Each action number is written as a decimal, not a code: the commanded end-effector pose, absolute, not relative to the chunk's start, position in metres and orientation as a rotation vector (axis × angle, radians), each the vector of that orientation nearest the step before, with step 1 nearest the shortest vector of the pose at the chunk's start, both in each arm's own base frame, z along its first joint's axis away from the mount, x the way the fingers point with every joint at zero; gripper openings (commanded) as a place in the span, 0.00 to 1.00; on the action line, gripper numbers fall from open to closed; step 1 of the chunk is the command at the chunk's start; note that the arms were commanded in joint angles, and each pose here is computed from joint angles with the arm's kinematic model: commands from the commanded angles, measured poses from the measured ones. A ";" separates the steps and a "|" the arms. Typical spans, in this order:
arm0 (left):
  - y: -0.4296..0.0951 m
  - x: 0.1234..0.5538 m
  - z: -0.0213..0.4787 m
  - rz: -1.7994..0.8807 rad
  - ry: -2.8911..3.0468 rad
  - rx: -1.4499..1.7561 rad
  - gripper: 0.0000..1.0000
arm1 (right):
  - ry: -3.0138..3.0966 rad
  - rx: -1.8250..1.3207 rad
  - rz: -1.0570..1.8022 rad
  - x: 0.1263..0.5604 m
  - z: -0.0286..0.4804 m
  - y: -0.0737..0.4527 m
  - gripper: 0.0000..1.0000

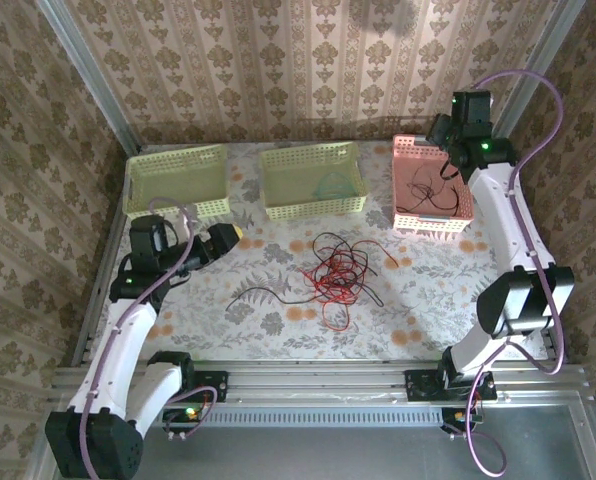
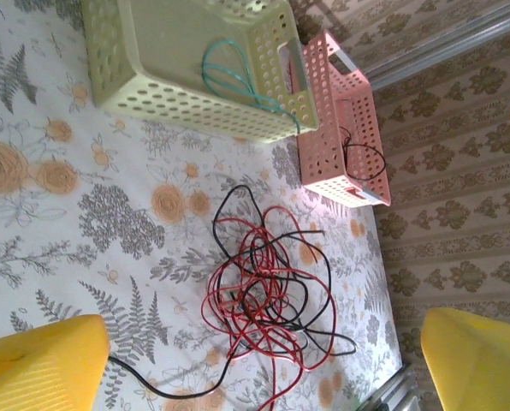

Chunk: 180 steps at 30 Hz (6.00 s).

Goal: Untangle the cables

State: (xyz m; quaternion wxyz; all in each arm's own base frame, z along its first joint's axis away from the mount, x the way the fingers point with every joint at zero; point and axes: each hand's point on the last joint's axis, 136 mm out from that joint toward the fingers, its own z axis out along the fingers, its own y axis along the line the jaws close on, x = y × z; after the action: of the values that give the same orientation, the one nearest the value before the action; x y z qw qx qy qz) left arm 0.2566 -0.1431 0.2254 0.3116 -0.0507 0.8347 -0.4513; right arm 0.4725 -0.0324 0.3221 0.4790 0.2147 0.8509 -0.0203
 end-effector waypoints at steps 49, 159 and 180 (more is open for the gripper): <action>-0.327 0.242 0.211 -0.788 2.352 0.765 0.00 | 2.444 0.021 0.347 0.243 0.105 0.140 0.00; -0.175 0.230 0.313 -1.149 2.048 0.154 0.99 | 1.710 0.133 -0.171 0.443 0.430 0.089 0.00; -0.183 0.237 0.268 -1.239 2.126 0.060 0.97 | 2.137 0.445 -0.488 0.520 0.226 -0.027 0.54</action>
State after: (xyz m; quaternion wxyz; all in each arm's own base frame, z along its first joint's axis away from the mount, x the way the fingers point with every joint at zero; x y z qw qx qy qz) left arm 0.2361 -0.1816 0.2701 0.3390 0.0287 0.8184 -0.4630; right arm 0.5308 -0.0205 0.2176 0.4464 0.1538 0.8603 -0.1921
